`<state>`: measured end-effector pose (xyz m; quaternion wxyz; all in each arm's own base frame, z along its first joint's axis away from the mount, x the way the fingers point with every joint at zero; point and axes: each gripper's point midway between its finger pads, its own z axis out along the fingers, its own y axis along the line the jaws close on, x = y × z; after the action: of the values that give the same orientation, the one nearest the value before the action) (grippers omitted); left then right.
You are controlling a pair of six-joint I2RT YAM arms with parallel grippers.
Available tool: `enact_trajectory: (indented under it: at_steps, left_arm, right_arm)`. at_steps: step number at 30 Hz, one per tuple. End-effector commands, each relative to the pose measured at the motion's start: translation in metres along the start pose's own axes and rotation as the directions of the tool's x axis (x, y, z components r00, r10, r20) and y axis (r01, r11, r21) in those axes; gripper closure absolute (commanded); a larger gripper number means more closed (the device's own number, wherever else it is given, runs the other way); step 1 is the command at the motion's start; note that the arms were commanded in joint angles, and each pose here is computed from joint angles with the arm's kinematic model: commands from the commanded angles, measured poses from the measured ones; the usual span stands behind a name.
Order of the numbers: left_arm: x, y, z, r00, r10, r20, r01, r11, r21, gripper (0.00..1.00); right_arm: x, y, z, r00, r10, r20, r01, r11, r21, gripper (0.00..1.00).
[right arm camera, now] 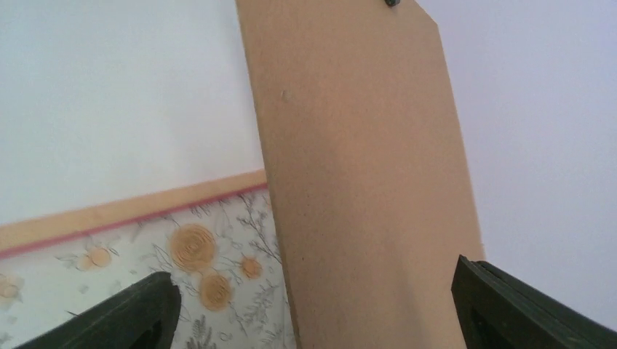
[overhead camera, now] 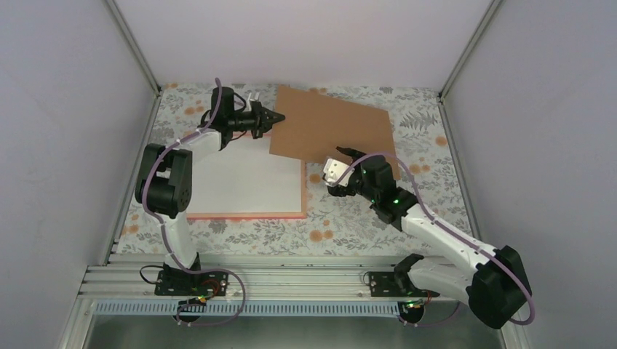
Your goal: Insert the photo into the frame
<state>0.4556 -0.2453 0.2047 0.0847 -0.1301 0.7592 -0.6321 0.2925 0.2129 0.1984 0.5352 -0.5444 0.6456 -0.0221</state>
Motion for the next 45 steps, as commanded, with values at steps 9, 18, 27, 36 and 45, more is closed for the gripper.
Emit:
enact_trajectory:
  at_steps: [9, 18, 27, 36, 45]
  left_arm:
    - [0.020, -0.028, -0.014, 1.000, -0.017, -0.025, 0.019, 0.997, 0.071, 0.98]
    - [0.006, -0.046, -0.025, 0.971, 0.239, 0.029, -0.239, 0.971, -0.003, 0.58]
    - [-0.046, -0.116, -0.089, 0.536, 0.836, 0.116, -0.761, 0.538, -0.363, 0.00]
    - [0.025, -0.168, -0.117, -0.108, 0.989, -0.099, -0.984, -0.121, -0.128, 0.00]
    - [0.084, -0.157, -0.095, -0.338, 0.927, -0.161, -0.936, -0.314, 0.156, 0.06]
  right_arm:
    - [0.002, -0.047, 0.014, 0.960, -0.254, -0.116, 0.277, 0.914, 0.297, 0.56]
    - [-0.030, -0.073, 0.008, 0.991, -0.119, -0.067, 0.130, 0.969, 0.208, 0.96]
    - [-0.050, -0.118, -0.024, 0.999, 0.046, 0.006, -0.047, 0.996, 0.081, 0.96]
    - [-0.065, -0.126, -0.065, 0.994, 0.067, 0.091, -0.060, 0.995, -0.083, 0.96]
    - [-0.098, -0.112, -0.094, 0.973, 0.020, 0.231, 0.022, 0.984, -0.177, 0.96]
